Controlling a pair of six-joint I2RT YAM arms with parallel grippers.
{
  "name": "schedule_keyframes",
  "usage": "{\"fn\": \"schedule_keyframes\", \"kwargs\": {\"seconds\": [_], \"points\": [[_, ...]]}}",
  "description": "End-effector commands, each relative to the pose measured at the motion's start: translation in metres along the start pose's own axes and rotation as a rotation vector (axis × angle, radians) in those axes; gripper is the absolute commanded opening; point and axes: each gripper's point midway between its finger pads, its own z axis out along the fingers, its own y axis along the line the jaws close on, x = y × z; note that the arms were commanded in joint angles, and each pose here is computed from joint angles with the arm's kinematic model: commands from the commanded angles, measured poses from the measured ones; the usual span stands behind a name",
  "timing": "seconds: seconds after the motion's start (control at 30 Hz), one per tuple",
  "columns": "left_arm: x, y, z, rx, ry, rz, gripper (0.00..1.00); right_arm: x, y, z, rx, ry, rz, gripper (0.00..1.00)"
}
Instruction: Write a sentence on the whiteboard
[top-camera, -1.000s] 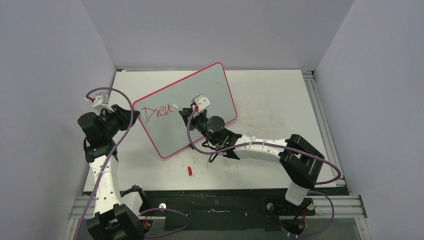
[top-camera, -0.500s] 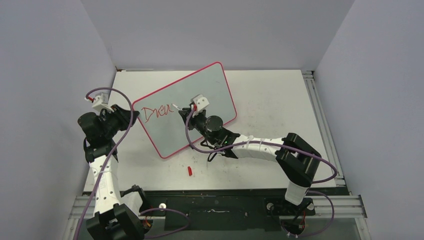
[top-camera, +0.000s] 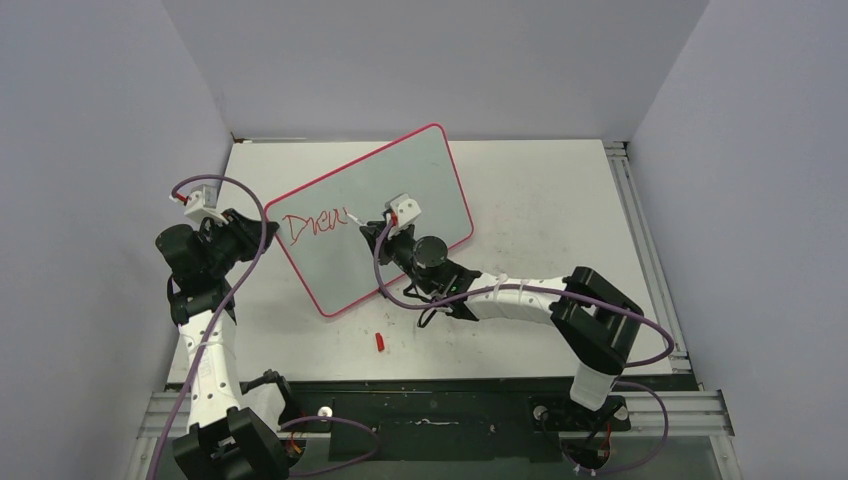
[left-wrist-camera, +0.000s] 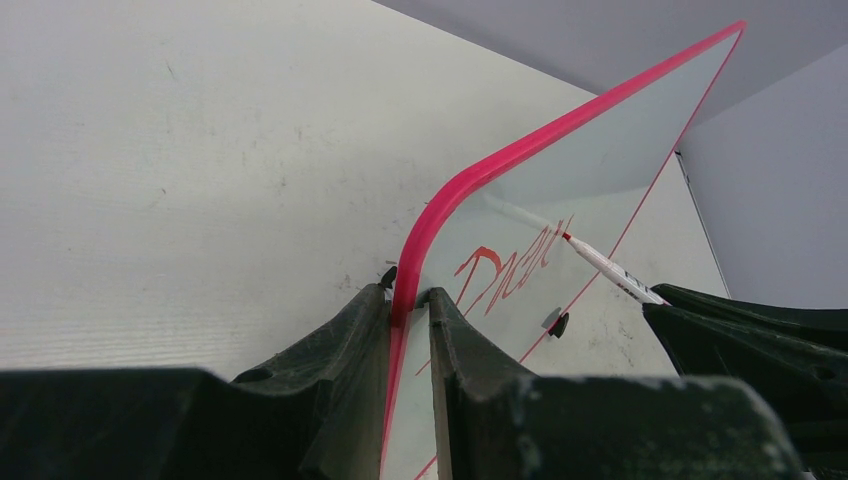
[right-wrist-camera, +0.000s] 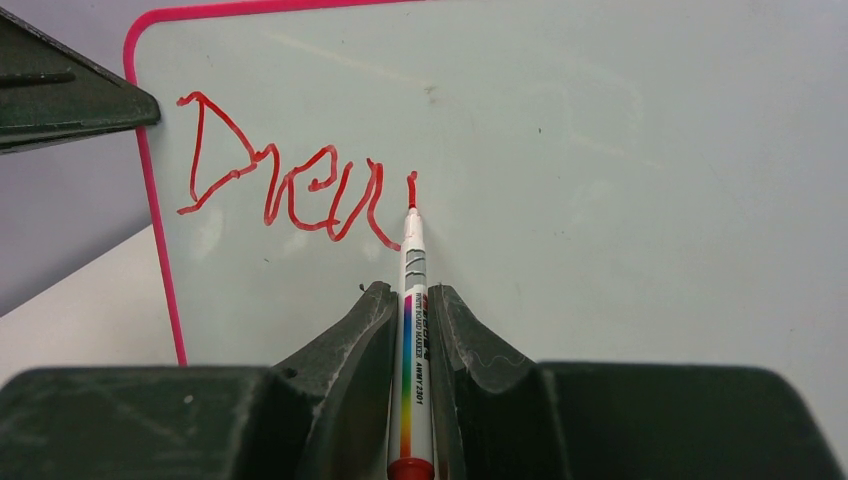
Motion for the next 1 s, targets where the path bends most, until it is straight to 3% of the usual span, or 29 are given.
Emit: {"fn": "schedule_keyframes", "kwargs": {"seconds": [0.0, 0.97], "points": [[0.003, -0.013, 0.0, 0.053, 0.021, 0.012, 0.19, -0.004, -0.004, -0.008, 0.025, -0.011, 0.02, 0.05], [0.004, -0.011, 0.002, 0.051, 0.027, 0.007, 0.19, -0.049, -0.004, 0.012, 0.031, -0.142, 0.004, 0.05]]}}
